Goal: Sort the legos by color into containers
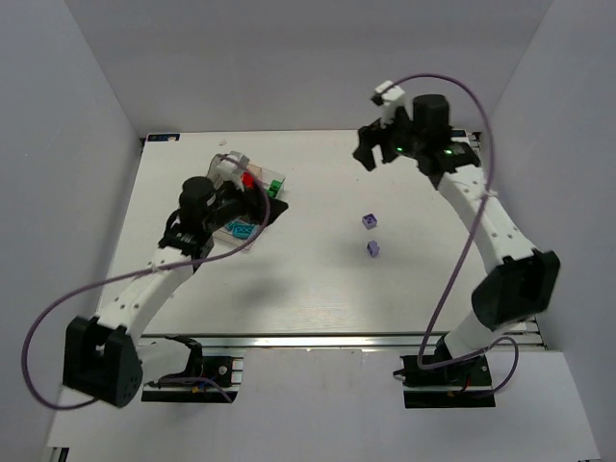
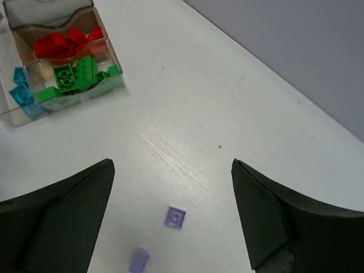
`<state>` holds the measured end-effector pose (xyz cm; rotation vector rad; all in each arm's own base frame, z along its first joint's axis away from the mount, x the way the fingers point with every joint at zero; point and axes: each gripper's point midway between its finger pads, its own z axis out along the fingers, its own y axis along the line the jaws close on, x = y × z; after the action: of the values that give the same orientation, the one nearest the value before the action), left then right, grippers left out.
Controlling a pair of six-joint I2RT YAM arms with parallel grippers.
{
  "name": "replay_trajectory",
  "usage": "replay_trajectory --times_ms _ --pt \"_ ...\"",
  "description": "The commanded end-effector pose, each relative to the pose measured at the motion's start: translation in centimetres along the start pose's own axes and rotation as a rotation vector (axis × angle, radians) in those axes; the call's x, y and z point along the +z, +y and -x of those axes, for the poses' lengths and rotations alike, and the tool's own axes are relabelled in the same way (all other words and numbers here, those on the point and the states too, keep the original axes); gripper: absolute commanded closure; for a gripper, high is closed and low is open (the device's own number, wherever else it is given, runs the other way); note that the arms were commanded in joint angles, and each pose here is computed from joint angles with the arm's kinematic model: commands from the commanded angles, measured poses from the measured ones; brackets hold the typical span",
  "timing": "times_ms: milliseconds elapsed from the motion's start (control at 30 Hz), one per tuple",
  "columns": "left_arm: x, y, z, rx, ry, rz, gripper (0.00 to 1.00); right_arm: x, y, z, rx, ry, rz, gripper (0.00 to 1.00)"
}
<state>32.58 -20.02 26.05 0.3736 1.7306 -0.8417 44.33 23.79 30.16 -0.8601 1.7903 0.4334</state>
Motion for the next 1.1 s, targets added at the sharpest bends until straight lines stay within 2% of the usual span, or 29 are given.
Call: replay_trajectory --times_ms 0,67,100,133,167,200,233,300,333,400,433,533,667,867,1067 --pt "2.8 -2.9 -0.8 -0.095 0.123 -0.137 0.17 -4.7 1.5 -8.8 0.286 0.23 0.047 0.12" --pt "4.5 -3.5 -4.0 -0.147 0.254 -0.116 0.17 -7.7 0.0 -10.9 0.405 0.195 0.044 0.35" --pt "6.4 -3.2 -5.2 -0.169 0.305 -0.091 0.17 -9.1 0.0 -9.7 0.394 0.109 0.032 0.5" --pt "7.5 -3.4 -6.2 -0.177 0.34 -0.073 0.17 -9.8 0.5 -13.0 0.49 0.132 0.042 0.83" --pt "8.2 -4.0 -8.1 -0.176 0.408 -0.033 0.16 -10.7 0.4 -13.8 0.521 0.112 0.03 0.96" --pt "10.2 -3.9 -8.9 -0.169 0.441 -0.005 0.16 -11.7 0.3 -13.3 0.507 0.057 0.021 1.0" --pt "11.0 -3.4 -10.0 -0.149 0.476 0.059 0.15 -12.2 0.9 -15.5 0.588 0.072 0.031 1.0" --pt "12.6 -4.1 -11.7 -0.078 0.529 0.099 0.14 -13.3 0.1 -15.9 0.615 0.005 0.018 0.98" --pt "14.5 -3.5 -12.3 -0.053 0.545 0.139 0.14 -13.5 1.1 -16.0 0.643 -0.006 0.073 0.84" --pt "15.8 -3.0 -13.6 0.03 0.58 0.209 0.13 -14.8 0.3 -15.3 0.638 -0.014 0.097 0.74" --pt "17.4 -2.7 -14.2 0.053 0.587 0.226 0.13 -15.3 1.0 -14.8 0.653 -0.015 0.138 0.66" --pt "19.8 -1.8 -15.4 0.113 0.614 0.311 0.12 -15.9 1.2 -15.1 0.646 -0.058 0.157 0.56" --pt "22.1 -1.9 -15.5 0.105 0.58 0.425 0.1 -16.6 0.4 -15.3 0.62 -0.057 0.11 0.5" --pt "25.4 -4.6 -16.4 0.194 0.528 0.332 0.09 -17.2 0.0 -15.1 0.59 -0.072 0.072 0.48" --pt "26.0 -8.4 -17.5 0.262 0.557 0.032 0.09 -17.6 -0.4 -15.3 0.577 -0.077 0.052 0.47"
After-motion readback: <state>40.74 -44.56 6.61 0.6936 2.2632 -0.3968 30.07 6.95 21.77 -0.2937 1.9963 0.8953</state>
